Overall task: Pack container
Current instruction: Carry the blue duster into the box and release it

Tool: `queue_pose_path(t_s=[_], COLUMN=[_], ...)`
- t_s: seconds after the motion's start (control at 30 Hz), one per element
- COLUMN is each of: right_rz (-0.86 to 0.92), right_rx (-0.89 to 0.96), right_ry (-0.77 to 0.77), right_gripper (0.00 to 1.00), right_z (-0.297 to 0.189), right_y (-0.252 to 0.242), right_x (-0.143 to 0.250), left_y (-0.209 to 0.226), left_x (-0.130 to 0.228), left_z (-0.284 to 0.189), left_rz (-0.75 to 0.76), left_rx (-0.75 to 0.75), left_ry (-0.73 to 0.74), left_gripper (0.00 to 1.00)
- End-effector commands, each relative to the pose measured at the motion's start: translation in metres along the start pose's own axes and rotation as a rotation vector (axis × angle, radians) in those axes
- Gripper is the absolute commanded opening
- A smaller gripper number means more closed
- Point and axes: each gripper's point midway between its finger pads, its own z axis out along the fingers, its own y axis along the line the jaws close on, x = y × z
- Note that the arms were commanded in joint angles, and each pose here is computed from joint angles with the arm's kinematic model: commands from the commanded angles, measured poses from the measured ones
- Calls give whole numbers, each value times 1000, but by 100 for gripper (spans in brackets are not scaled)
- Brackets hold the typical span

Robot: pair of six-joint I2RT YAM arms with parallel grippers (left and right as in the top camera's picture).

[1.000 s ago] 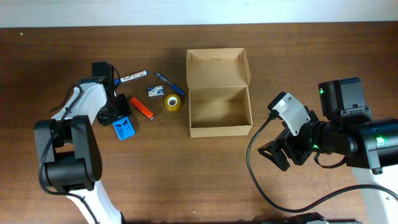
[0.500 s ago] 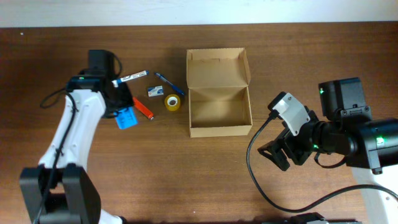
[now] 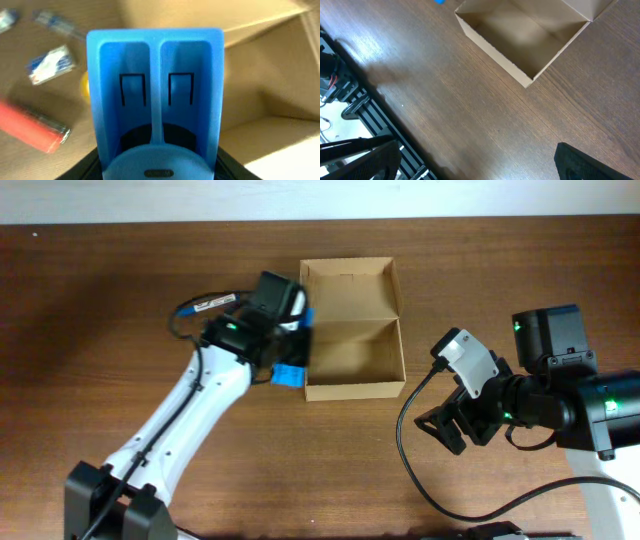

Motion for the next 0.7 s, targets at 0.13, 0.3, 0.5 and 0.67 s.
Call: queue_pose_path(t_s=[0.13,0.3,0.5,0.67], right_rz=[9,9,9,9], right_rx=[-8,-8,-8,-8], right_ry=[-4,-4,-4,-4], right_gripper=[99,99,99,99], right_z=[0,0,0,0], right_y=[2,2,2,2], right_x=[0,0,0,0], left_y=[-67,-82,-90,-92], left_x=[-40,-37,-23,-10], left_z=[-21,-7,18,36], left_rz=[416,611,888,1075], left_rx=[134,136,151,177], left_ry=[-210,-162,0,68], left_gripper=[1,1,2,1])
